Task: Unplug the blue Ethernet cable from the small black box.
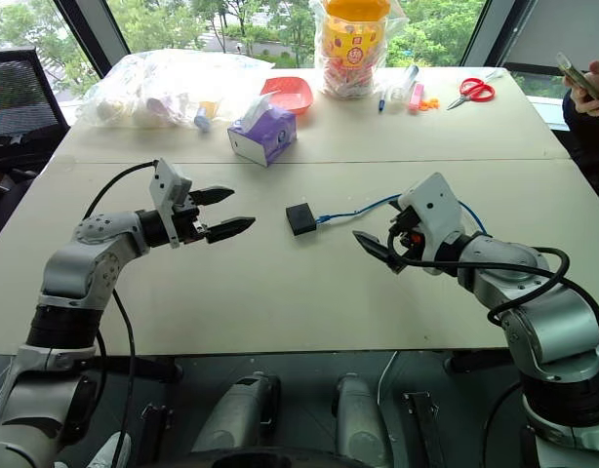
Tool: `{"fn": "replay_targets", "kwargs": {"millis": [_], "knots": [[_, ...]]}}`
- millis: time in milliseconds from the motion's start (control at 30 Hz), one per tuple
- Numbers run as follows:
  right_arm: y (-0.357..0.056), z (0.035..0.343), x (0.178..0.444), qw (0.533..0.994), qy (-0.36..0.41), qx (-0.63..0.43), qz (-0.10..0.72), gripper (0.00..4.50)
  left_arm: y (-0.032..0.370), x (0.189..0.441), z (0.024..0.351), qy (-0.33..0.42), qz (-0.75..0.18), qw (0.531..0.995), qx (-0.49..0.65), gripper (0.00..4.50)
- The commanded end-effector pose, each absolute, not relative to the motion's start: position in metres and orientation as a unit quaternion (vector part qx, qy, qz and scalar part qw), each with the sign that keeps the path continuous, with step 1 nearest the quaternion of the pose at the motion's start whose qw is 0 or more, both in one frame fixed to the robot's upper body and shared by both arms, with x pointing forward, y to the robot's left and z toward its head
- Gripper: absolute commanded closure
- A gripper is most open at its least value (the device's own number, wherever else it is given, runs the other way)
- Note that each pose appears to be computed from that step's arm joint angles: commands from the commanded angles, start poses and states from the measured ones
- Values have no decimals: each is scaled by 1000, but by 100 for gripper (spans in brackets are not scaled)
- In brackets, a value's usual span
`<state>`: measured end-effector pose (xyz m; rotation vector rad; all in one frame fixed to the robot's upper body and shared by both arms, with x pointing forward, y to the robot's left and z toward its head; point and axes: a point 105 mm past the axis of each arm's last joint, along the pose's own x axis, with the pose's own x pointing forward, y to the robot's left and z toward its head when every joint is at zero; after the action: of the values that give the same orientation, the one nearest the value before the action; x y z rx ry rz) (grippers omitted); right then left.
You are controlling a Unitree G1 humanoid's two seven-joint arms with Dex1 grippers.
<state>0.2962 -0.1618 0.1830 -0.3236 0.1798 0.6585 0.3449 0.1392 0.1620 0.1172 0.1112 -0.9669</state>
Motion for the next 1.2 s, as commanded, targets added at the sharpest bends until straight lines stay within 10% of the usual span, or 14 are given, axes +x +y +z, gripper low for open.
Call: {"fn": "replay_targets", "kwargs": {"millis": [33, 600, 1033, 1200], "knots": [[-160, 199, 303, 924, 66, -176, 332, 0, 137, 339, 175, 40, -486, 870, 74, 4], [-109, 156, 380, 784, 212, -273, 516, 0, 140, 345, 180, 31, -478, 874, 82, 4], [-92, 131, 418, 757, 285, -301, 505, 0, 149, 338, 182, 24, -459, 883, 93, 4], [-76, 129, 415, 741, 273, -308, 530, 224, 152, 342, 186, 21, -450, 887, 98, 0]]}}
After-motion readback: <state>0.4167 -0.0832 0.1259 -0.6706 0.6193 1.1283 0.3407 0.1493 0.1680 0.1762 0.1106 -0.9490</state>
